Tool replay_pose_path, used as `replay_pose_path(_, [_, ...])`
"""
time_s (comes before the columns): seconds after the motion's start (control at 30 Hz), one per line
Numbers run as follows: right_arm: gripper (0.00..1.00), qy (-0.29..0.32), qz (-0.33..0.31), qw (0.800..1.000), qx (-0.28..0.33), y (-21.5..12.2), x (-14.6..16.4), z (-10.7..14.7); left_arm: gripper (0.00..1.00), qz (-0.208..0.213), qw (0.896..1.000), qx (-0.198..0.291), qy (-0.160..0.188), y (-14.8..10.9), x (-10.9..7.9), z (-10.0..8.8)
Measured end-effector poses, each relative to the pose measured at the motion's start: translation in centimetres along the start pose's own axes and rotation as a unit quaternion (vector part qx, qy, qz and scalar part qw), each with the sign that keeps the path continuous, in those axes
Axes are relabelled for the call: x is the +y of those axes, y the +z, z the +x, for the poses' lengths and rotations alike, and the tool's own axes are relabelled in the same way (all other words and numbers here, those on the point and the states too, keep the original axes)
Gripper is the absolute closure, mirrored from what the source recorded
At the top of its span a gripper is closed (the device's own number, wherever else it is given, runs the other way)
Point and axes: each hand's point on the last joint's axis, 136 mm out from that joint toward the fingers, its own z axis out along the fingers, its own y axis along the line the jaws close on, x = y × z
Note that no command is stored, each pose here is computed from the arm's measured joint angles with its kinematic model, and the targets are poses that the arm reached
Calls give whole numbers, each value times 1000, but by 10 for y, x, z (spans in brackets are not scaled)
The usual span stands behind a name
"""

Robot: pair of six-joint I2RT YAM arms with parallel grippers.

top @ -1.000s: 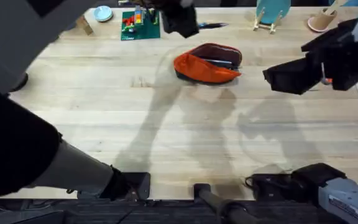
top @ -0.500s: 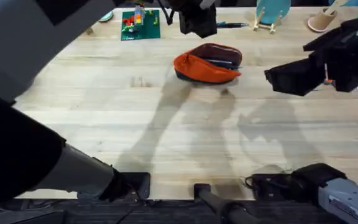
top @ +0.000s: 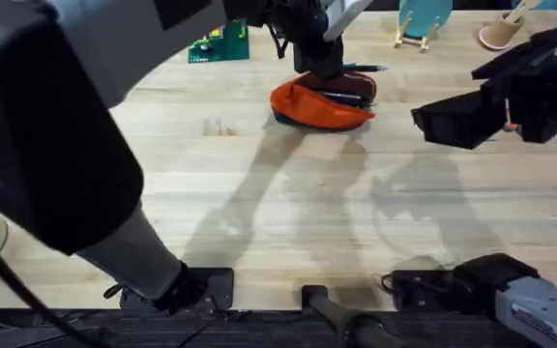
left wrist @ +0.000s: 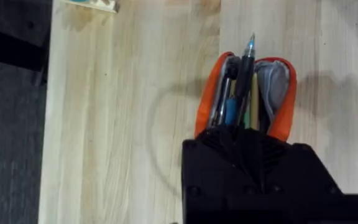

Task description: Unzip the bag, pick up the pens from the table one at a time and place them inside, then zip the bag closed.

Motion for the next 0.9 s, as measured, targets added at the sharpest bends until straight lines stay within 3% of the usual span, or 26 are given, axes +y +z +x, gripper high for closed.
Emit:
replay_pose_path(0.27, [4,0,0,1000,0,0,0,0,959,16,1000,4,-8,10,-5,6])
replay_pose_path(0.53, [5,0,0,1000,0,0,0,0,959,60,997,33,-35,37,-19,32])
replay_pose_path(0.67, [5,0,0,1000,0,0,0,0,959,63,997,34,-36,37,-21,33])
replay_pose_path(0.7, [4,0,0,1000,0,0,0,0,706,63,997,35,-37,37,-21,33])
replay_pose_path(0.83, [5,0,0,1000,0,0,0,0,90,64,997,36,-39,37,-22,33])
replay_pose_path(0.9, [4,0,0,1000,0,0,0,0,15,65,996,36,-42,37,-22,33])
